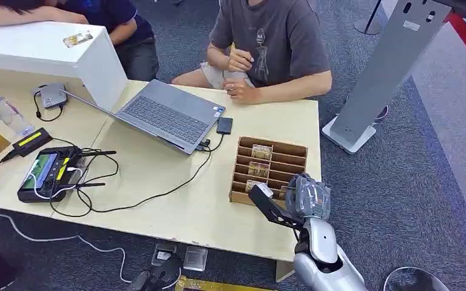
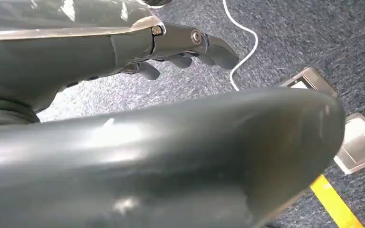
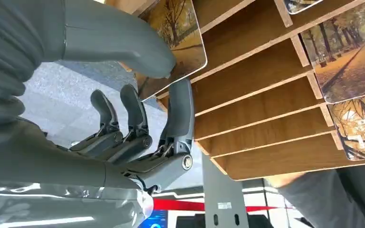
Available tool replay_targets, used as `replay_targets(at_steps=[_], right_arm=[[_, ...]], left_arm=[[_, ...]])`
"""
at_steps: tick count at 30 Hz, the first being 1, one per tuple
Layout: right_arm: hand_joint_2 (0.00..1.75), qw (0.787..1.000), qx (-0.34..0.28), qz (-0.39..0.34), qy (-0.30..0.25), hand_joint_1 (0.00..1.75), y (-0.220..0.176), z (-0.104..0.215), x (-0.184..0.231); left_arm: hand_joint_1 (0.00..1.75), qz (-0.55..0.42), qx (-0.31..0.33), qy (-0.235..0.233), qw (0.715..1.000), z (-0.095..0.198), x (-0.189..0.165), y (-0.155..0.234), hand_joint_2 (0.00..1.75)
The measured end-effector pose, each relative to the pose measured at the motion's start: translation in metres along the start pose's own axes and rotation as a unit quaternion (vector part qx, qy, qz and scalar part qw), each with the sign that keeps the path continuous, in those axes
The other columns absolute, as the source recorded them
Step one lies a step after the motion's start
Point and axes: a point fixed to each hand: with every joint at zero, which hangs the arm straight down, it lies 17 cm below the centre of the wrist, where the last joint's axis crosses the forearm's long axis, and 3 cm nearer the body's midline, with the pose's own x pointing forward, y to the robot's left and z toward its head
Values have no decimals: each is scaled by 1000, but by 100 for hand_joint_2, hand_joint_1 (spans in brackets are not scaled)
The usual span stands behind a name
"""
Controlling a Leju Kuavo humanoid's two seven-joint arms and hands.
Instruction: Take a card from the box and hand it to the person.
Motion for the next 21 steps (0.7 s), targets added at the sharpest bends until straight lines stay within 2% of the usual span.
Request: replay_targets(at_steps=[6, 21], right_arm=[[175, 1000, -9, 6, -2, 150, -4, 0, 1], [175, 999, -35, 7, -20, 150, -26, 5, 14]], left_arm=[[0, 0, -1, 1, 1000, 0, -1, -1, 0], [0, 0, -1, 2, 1000, 1, -2, -2, 0]])
